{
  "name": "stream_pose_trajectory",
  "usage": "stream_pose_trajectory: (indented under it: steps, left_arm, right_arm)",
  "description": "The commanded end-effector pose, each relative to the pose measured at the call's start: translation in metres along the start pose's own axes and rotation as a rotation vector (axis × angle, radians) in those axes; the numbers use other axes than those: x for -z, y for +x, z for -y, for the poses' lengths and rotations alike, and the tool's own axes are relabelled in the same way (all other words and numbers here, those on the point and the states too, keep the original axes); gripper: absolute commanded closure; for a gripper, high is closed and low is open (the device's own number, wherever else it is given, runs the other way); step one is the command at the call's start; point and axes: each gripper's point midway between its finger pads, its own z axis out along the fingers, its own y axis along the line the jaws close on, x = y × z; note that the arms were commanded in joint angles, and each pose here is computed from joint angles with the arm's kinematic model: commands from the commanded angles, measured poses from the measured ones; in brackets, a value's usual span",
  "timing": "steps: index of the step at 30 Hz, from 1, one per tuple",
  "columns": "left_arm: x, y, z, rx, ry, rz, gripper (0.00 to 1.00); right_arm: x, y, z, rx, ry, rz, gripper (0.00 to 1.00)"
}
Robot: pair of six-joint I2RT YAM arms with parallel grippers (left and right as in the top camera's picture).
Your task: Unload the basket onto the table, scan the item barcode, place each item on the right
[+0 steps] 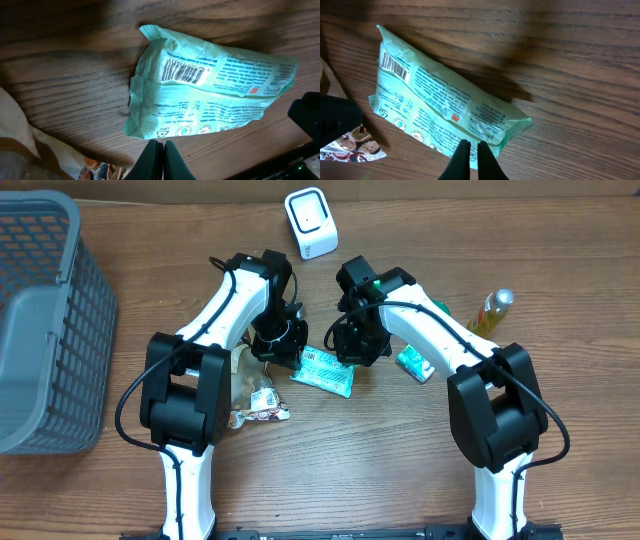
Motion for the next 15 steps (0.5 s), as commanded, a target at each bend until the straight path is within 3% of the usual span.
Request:
stream_pose_trajectory:
  steps: [1, 15]
  left_arm:
    - [-0.009, 0.006, 0.007, -0.032, 0.017, -0.023, 0.96]
    - [-0.025, 0.011, 0.007, -0.045, 0.009, -0.035, 0.96]
  right_arm:
    - [0.0, 0.001, 0.001, -0.005, -0.005, -0.006, 0.96]
    - [0.0, -0.005, 0.004, -0.007, -0.002, 0.016, 0.96]
